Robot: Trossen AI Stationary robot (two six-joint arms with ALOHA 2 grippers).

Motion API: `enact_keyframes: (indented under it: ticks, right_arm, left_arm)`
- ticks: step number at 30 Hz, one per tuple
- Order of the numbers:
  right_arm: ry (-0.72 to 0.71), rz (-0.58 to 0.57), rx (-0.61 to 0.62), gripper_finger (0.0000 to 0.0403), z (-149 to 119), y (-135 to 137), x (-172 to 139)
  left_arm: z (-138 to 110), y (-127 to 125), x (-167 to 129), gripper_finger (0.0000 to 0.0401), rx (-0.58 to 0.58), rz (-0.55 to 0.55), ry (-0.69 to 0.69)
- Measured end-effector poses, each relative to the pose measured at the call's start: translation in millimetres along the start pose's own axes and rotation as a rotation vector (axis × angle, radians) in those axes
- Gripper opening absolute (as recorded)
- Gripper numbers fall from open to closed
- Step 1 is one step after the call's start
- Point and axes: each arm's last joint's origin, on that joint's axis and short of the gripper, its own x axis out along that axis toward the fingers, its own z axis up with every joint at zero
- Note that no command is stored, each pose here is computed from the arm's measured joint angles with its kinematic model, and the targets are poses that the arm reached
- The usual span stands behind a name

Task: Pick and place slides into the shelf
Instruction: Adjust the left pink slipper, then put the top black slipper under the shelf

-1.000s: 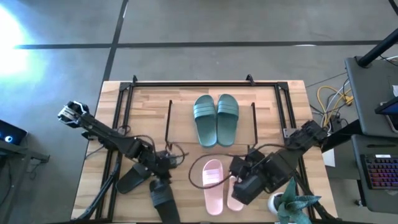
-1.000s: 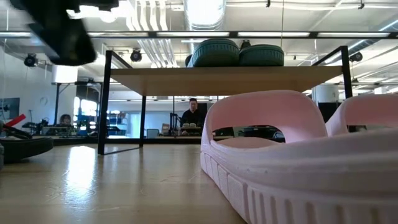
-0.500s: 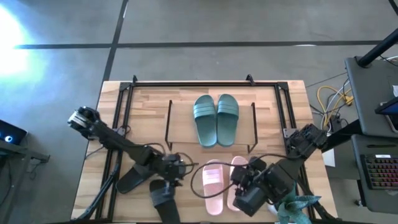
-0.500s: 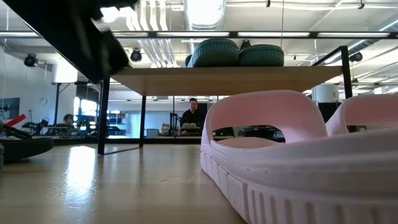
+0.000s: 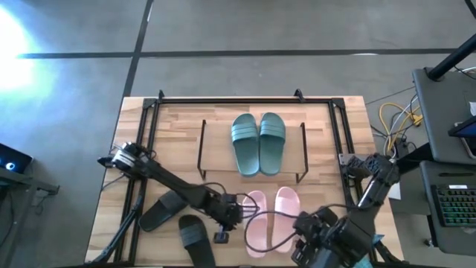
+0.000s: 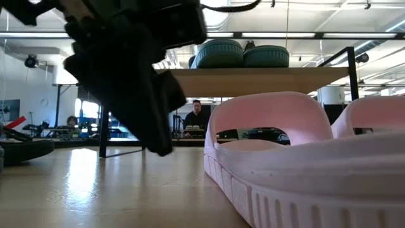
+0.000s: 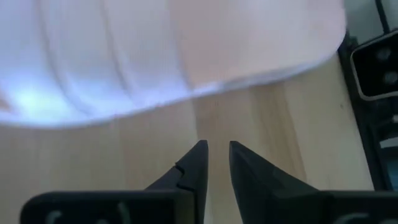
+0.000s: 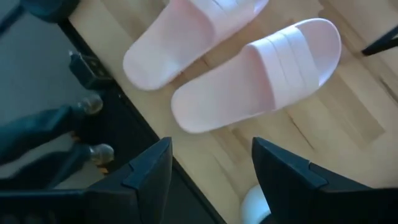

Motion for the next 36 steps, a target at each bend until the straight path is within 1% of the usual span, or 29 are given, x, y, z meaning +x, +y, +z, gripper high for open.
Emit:
enact_keyframes:
  ticks: [4,7,11,14,17,20,24,25,27,29,32,34,36]
  right_arm:
    - [-0.051,0.006,0.043,0.0212,-7.2,0.2,-2.1]
    - [-0.056,0.008,0.049,0.0211,-7.8,0.1,-2.5]
    - [-0.073,0.005,0.033,0.0211,-7.0,0.1,-1.7]
    - [-0.085,0.005,0.016,0.0211,-6.6,0.0,-1.8]
    - [-0.085,0.003,-0.001,0.0212,-6.7,-0.1,-1.6]
    - [-0.085,-0.006,-0.012,0.0211,-4.3,-0.4,0.8]
    - [-0.09,0.0,-0.063,0.0211,8.3,2.8,14.2]
    - [-0.092,0.011,-0.089,0.0211,12.7,4.8,20.1]
    - [-0.101,0.038,-0.149,0.0211,23.1,9.0,33.1]
    - [-0.124,0.077,-0.228,0.0211,33.2,13.9,47.3]
    - [-0.172,0.141,-0.362,0.0211,44.2,21.0,64.5]
    - [-0.2,0.155,-0.438,0.0211,48.0,22.9,72.0]
    - [-0.209,0.146,-0.486,0.0211,51.7,21.9,77.6]
  left_arm:
    - [17.9,0.8,7.1,0.0049,0.017,-0.001,-0.04]
    - [27.1,6.5,14.0,0.0049,0.026,0.005,-0.065]
    - [40.5,22.7,18.4,0.0049,0.001,0.036,-0.111]
    - [45.9,32.7,10.1,0.0049,-0.03,0.061,-0.1]
    - [41.3,31.0,-11.1,0.0049,-0.039,0.088,-0.009]
    - [30.9,15.8,-41.4,0.0049,-0.026,0.094,0.09]
    - [4.6,-9.3,-87.7,0.0049,-0.023,0.096,0.207]
    - [-4.4,-14.7,-99.7,0.0049,-0.036,0.103,0.24]
    - [-21.2,-24.7,-122.0,0.0049,-0.082,0.125,0.263]
    - [-40.3,-35.2,-142.3,0.0049,-0.096,0.173,0.26]
    - [-66.1,-57.8,-170.5,0.0049,-0.065,0.216,0.183]
    - [-84.6,-73.2,-188.5,0.0049,-0.063,0.239,0.143]
    - [-99.4,-86.4,-202.6,0.0049,-0.079,0.238,0.087]
